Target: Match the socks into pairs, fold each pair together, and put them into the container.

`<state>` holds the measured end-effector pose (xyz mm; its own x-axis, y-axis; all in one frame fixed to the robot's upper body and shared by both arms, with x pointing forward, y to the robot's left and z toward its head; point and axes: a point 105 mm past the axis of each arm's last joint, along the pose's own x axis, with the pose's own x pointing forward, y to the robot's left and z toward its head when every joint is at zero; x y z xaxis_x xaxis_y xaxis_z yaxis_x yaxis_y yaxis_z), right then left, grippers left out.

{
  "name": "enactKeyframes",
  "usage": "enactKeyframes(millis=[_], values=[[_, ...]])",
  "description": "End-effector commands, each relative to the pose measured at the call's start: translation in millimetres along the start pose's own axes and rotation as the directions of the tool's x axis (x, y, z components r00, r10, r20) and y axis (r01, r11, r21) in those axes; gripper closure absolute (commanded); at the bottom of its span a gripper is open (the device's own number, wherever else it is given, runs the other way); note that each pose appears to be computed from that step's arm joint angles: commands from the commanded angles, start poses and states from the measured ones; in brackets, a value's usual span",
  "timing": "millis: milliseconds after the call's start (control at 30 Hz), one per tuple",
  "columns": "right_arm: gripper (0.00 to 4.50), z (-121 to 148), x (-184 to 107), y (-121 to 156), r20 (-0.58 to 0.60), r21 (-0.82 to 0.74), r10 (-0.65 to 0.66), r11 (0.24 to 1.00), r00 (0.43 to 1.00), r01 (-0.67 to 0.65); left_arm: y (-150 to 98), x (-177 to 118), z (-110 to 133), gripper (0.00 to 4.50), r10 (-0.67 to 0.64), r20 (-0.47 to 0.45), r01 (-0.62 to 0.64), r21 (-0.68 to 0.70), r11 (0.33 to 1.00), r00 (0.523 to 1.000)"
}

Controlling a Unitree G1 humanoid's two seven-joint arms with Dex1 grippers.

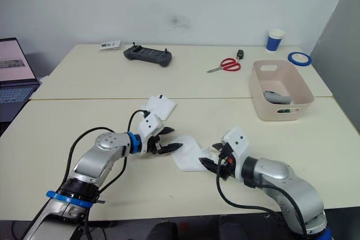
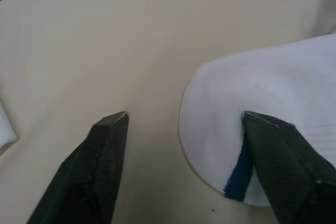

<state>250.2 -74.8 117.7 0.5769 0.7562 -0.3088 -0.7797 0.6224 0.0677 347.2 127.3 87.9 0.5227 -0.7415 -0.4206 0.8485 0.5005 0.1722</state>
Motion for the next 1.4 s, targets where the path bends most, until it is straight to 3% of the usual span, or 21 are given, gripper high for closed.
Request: enactKeyframes(millis=[33, 233, 300, 733, 1133, 1233, 1400], values=[[1.15, 8, -5, 3, 0.029, -0.024, -0.008, 1.0, 1.0, 0.009, -4, 5, 1, 2.15, -0.05, -0.02, 0.05, 0.014, 0.999, 0.999], [1.15, 4, -3, -14, 0.027, -0.012, -0.078, 0.997, 0.997, 0.079, -14, 2, 5, 4.08, -0.098, 0.008, 0.098, 0.018, 0.995, 0.995], [1.15, 3, 0, -21, 0.023, -0.016, -0.109, 0.994, 0.994, 0.109, -13, -3, 6, 4.46, -0.088, 0.021, 0.087, 0.034, 0.996, 0.996], [1.15, 6, 9, -33, 0.04, -0.033, -0.108, 0.993, 0.993, 0.109, -27, -69, 40, 4.46, 0.002, 0.311, -0.022, 0.062, 0.998, 0.95], [1.15, -5, 48, -16, -0.024, 0.061, 0.063, 0.996, 0.998, -0.062, -63, -94, 17, 4.46, -0.025, 0.29, 0.006, 0.066, 0.998, 0.957], [1.8, -4, 53, -16, -0.024, 0.041, 0.07, 0.997, 0.997, -0.069, -68, -96, 14, 4.5, -0.041, 0.285, 0.02, 0.074, 0.997, 0.958], [3.59, -2, 52, -17, -0.002, 0.047, 0.06, 0.997, 0.998, -0.06, -69, -98, 14, 4.5, -0.05, 0.29, 0.013, 0.128, 0.992, 0.956]])
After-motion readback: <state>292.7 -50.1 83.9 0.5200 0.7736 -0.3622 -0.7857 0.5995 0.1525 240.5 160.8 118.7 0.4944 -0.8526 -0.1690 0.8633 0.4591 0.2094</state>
